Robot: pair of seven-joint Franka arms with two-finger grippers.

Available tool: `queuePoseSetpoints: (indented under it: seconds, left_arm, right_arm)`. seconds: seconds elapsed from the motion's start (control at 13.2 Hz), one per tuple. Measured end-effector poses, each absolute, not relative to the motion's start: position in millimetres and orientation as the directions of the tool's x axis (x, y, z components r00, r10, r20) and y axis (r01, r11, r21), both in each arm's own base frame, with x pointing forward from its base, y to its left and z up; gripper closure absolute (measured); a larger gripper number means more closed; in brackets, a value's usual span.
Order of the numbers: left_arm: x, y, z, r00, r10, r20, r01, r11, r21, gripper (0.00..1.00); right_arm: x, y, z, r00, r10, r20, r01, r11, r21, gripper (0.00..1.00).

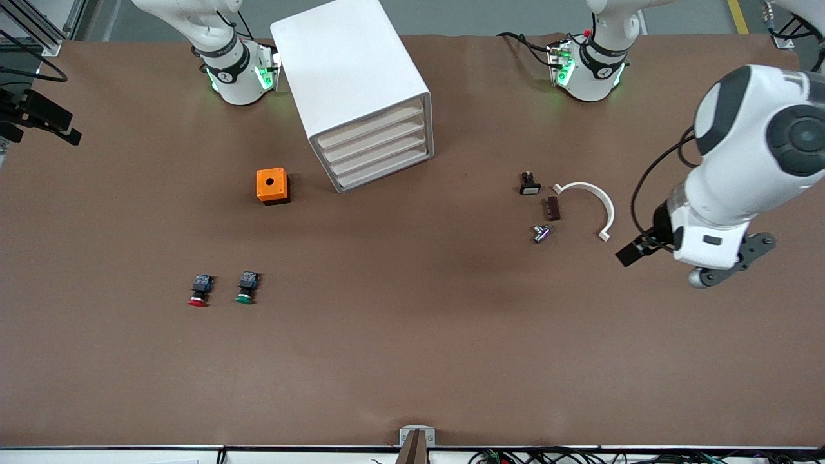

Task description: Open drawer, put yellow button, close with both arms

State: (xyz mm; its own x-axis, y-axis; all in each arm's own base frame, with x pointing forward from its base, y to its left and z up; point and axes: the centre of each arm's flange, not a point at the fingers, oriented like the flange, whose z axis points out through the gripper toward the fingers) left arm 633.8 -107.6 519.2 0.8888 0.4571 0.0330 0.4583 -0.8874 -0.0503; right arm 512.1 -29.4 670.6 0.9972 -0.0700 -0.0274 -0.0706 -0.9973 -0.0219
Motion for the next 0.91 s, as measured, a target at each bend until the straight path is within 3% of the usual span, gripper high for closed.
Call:
queuePoseSetpoints:
  seconds: [0.91]
  left_arm:
    - [610, -29, 560, 0.973, 0.228, -0.035, 0.225, -0.971, -0.075, 0.00]
  right_arm:
    - [513, -32, 670, 0.997, -0.073, -0.026, -0.073, -0.997, 0.003, 0.00]
